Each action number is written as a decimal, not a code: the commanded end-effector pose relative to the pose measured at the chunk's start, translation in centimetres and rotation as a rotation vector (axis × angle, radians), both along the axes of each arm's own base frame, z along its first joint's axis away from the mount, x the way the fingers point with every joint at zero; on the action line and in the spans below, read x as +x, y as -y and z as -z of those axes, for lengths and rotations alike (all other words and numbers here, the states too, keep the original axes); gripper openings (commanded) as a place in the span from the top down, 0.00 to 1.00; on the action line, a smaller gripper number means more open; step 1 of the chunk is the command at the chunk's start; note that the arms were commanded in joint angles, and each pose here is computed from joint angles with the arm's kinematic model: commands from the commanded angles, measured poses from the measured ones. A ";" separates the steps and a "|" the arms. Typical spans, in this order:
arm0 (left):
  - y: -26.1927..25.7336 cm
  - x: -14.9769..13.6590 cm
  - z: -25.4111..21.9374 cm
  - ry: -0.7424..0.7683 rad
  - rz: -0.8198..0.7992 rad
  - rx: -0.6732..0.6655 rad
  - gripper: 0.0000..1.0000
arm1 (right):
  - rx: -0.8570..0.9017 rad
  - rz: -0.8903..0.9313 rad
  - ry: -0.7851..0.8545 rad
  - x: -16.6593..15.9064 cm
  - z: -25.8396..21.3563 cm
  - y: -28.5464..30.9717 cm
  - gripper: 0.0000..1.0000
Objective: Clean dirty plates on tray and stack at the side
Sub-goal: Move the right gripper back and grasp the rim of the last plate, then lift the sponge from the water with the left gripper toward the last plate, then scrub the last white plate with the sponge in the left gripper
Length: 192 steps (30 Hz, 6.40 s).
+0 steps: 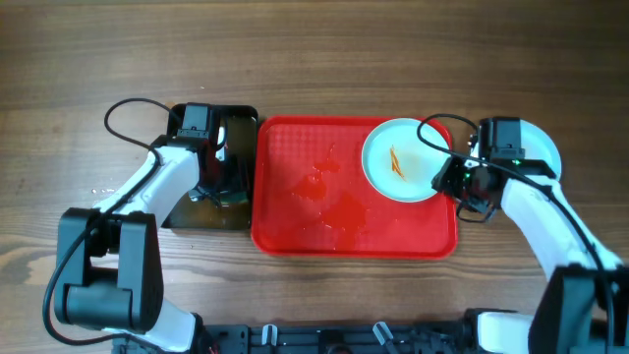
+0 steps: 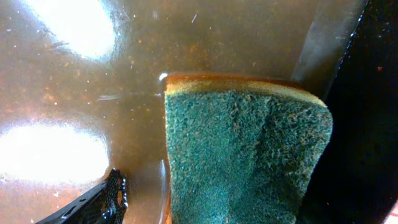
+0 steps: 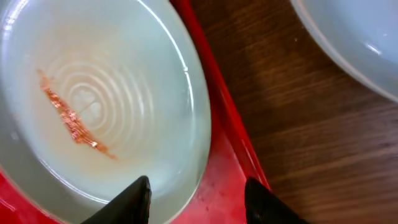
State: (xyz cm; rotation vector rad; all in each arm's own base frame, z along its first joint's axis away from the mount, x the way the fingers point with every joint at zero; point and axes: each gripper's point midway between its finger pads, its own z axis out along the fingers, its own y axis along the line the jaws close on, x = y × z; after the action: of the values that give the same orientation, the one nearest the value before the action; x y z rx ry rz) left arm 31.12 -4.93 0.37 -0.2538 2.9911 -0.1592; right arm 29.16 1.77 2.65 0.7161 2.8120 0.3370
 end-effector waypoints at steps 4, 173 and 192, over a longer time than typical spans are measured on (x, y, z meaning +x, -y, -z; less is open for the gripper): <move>-0.3 0.4 0.0 0.002 -0.009 0.006 0.28 | 0.019 0.006 -0.036 0.7 3.4 -0.4 0.71; 9.3 3.5 -10.0 0.292 0.192 -0.450 0.96 | 0.083 -0.314 0.027 -0.6 3.2 -13.9 0.96; 25.2 -3.7 -2.2 -0.022 0.337 -0.613 0.96 | 0.083 -0.330 0.031 -0.7 3.2 -14.2 0.96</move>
State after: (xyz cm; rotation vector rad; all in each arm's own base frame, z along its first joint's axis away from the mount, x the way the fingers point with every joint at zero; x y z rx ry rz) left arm 28.49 -29.26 3.19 0.1861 2.8567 -1.0758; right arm 28.90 16.18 0.19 0.2419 2.8770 0.5386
